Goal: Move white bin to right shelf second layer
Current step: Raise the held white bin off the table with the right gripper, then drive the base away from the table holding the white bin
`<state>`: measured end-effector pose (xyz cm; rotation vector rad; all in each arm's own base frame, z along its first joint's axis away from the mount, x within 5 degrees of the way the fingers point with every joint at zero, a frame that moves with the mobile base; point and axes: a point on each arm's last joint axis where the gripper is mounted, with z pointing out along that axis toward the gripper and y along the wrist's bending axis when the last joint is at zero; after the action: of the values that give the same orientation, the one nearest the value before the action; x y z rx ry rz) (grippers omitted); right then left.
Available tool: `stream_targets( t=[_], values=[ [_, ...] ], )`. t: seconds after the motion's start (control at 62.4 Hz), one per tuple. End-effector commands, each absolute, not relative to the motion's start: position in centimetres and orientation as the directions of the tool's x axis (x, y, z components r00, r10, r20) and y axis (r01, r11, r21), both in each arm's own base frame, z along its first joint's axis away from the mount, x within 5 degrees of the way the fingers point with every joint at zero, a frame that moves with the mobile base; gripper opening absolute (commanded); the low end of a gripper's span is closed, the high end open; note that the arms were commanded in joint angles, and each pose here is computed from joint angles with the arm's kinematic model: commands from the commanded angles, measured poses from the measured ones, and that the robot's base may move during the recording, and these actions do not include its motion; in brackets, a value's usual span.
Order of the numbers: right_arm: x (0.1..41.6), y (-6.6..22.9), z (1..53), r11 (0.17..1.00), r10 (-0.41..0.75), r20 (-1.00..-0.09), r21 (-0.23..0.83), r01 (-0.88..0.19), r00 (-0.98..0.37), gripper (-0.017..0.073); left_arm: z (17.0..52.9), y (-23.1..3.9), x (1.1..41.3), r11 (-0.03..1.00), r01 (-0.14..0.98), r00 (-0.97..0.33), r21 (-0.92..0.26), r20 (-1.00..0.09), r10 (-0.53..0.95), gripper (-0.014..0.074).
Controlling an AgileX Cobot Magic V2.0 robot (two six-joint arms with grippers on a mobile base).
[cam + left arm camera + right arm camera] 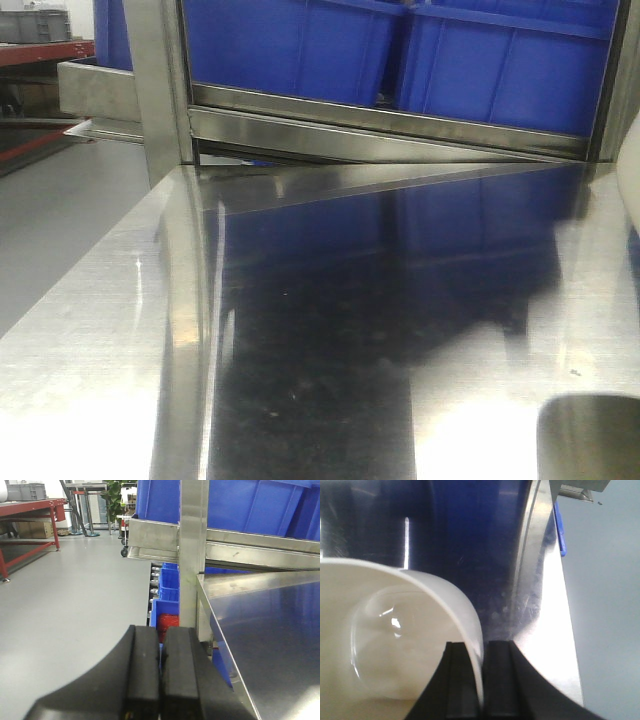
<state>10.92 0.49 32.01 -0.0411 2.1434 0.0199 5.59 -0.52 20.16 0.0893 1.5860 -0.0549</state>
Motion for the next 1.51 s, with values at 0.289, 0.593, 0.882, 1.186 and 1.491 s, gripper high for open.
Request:
stream_targets(
  t=[0.289,0.593,0.882,1.186,1.491],
  values=[
    [11.17,0.48,33.74,0.999,-0.015,-0.899,0.001,-0.037,-0.439,0.0055,20.05,-0.49,5.56,0.996,0.087,0.057,0.008,-0.998,0.003,0.0085],
    [11.17,0.48,33.74,0.999,-0.015,-0.899,0.001,-0.037,-0.439,0.0055,20.05,-0.49,5.56,0.996,0.087,0.057,0.008,-0.998,0.003,0.0085],
    [11.17,0.48,33.74,0.999,-0.015,-0.899,0.001,-0.037,-0.439,0.0055,20.05,-0.49,5.56,0.996,0.087,0.057,0.008,-0.998,0.003,0.0085],
    [11.17,0.48,33.74,0.999,-0.015,-0.899,0.001,-0.037,-0.439,0.0055,20.05,-0.49,5.56,0.996,0.087,0.057,0.008,-0.998,0.003,0.0085],
    [11.17,0.48,33.74,0.999,-0.015,-0.899,0.001,-0.037,-0.439,0.0055,20.05,-0.49,5.56,0.996,0.087,0.057,0.008,-0.998,0.003,0.0085]
  ],
)
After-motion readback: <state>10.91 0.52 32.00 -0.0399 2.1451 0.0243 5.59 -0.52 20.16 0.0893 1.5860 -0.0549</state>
